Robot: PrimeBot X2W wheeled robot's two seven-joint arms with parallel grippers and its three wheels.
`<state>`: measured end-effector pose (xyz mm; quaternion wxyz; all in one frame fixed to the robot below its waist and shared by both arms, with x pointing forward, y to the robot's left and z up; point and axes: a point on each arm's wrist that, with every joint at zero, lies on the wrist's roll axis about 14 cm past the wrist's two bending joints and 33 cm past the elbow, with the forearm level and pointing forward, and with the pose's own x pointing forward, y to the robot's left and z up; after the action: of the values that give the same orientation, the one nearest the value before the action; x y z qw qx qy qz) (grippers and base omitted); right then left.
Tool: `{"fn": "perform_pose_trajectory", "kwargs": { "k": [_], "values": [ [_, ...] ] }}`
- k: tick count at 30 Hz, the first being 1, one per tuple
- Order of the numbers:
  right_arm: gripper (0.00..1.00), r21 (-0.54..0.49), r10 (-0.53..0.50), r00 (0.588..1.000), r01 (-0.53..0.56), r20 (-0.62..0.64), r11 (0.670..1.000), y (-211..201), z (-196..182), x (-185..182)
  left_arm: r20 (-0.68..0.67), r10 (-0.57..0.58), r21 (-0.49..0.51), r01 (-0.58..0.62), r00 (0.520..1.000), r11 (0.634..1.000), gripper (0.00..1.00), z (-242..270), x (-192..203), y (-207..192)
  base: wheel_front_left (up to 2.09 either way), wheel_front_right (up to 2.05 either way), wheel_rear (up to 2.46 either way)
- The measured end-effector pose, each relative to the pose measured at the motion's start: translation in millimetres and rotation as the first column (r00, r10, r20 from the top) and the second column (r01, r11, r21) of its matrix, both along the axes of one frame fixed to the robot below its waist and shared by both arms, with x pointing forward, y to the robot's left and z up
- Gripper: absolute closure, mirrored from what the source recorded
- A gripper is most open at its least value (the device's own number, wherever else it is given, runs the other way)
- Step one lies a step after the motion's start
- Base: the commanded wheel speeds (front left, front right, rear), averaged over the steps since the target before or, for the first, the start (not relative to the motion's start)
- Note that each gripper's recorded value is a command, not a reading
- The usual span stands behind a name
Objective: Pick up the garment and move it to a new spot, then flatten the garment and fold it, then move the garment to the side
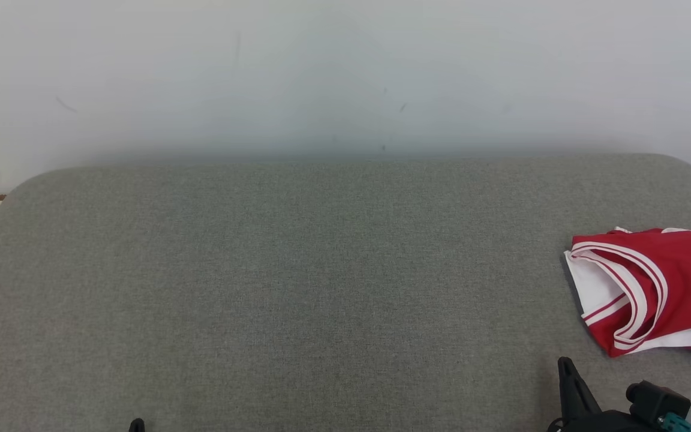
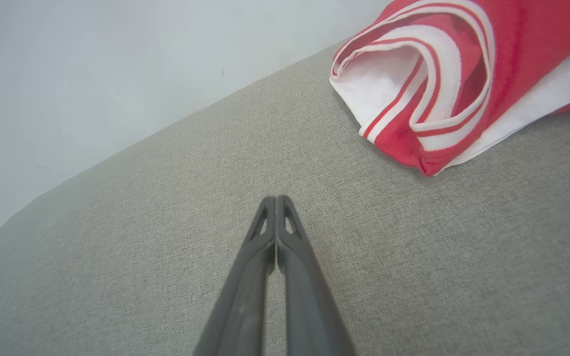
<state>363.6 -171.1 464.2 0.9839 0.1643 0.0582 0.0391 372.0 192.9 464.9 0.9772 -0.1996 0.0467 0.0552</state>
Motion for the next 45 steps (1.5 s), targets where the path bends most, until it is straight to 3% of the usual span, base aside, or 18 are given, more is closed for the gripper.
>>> {"fn": "perform_pose_trajectory", "kwargs": {
  "k": [6,18,32,45],
  "values": [
    [1.0,0.085,-0.029,1.0,0.03,-0.009,0.996,-4.3,2.2,1.8,-0.002,0.01,-0.085,-0.01,1.0,0.996,1.0,0.5,0.5,0.6,0.0,0.0,0.0],
    [1.0,0.277,-0.08,0.996,0.085,-0.031,0.957,-11.7,7.0,5.5,-0.009,0.029,-0.271,-0.03,1.0,0.962,1.0,0.3,1.1,2.4,0.0,0.0,0.0],
    [1.0,0.461,-0.115,0.992,0.126,-0.052,0.879,-18.0,12.4,8.9,-0.001,0.035,-0.451,-0.031,0.999,0.892,1.0,4.3,3.2,1.8,0.0,0.0,0.0],
    [1.0,0.603,-0.133,0.989,0.145,-0.064,0.784,-21.6,17.9,11.7,0.013,0.04,-0.587,-0.025,0.999,0.809,1.0,9.9,6.5,1.5,0.0,0.0,0.0]
  ]
}}
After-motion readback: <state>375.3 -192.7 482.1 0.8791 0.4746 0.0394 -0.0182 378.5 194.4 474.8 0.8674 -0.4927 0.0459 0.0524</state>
